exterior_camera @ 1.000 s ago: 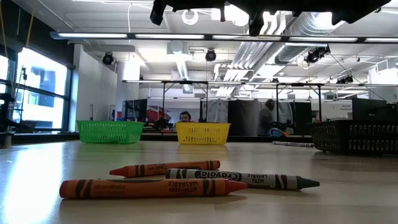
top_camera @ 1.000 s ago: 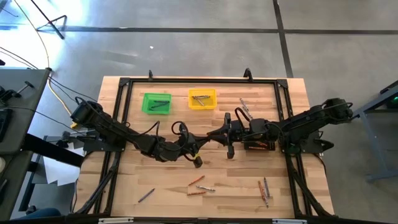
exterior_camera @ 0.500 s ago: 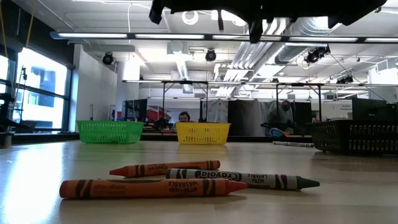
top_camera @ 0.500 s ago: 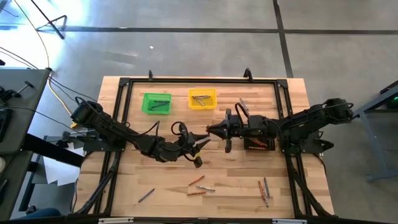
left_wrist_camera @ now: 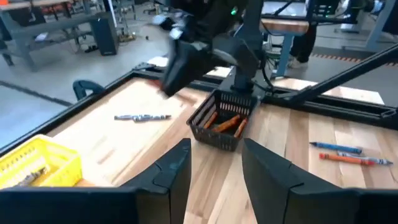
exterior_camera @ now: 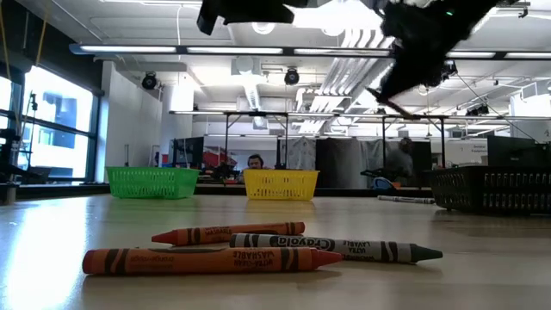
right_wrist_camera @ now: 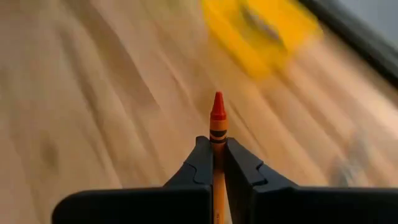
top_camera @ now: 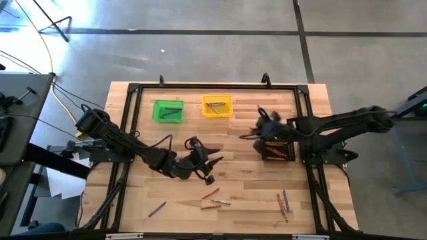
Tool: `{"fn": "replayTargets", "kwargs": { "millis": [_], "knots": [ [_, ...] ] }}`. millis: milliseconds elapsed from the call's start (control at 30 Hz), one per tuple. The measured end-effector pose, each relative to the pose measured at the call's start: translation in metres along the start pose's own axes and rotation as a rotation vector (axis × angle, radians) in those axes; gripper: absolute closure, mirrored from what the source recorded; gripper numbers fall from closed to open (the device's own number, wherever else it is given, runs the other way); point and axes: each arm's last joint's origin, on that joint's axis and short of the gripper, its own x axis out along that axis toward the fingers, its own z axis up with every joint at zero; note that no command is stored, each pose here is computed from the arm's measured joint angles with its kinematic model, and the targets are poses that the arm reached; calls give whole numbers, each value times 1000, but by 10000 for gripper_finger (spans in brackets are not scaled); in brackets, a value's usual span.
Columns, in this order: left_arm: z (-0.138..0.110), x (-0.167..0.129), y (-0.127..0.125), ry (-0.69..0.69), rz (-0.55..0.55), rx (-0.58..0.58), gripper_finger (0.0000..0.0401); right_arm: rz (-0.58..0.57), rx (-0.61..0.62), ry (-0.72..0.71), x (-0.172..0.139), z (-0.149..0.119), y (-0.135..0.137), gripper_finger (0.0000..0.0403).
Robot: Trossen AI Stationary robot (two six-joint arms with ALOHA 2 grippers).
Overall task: Sort crayons
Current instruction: Put the orange crayon into the black bin
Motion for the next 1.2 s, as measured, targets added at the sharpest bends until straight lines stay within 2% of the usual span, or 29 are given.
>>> {"fn": "replayTargets", "kwargs": {
  "millis": [200, 333, 467, 600, 900, 1033, 1200],
  "knots": [
    [-3, 0, 1, 19, 6, -23, 276, -113, 97, 281, -13, -35, -6, 402],
    [-2, 0, 1, 17, 7, -25, 276, -132, 126, 368, -6, -58, -5, 402],
    [-2, 0, 1, 17, 7, -27, 277, -152, 159, 397, -2, -71, -6, 402],
    [-2, 0, 1, 17, 7, -35, 276, -133, 175, 416, -2, -73, -5, 390],
    [-2, 0, 0, 20, 2, -34, 277, -79, 160, 473, -3, -74, -3, 309],
    [-4, 0, 0, 30, -4, -29, 277, -63, 153, 486, -3, -74, -3, 287],
    [-15, -2, 1, 168, -99, -74, 277, 1, 157, 459, -10, -59, 4, 283]
  ]
}}
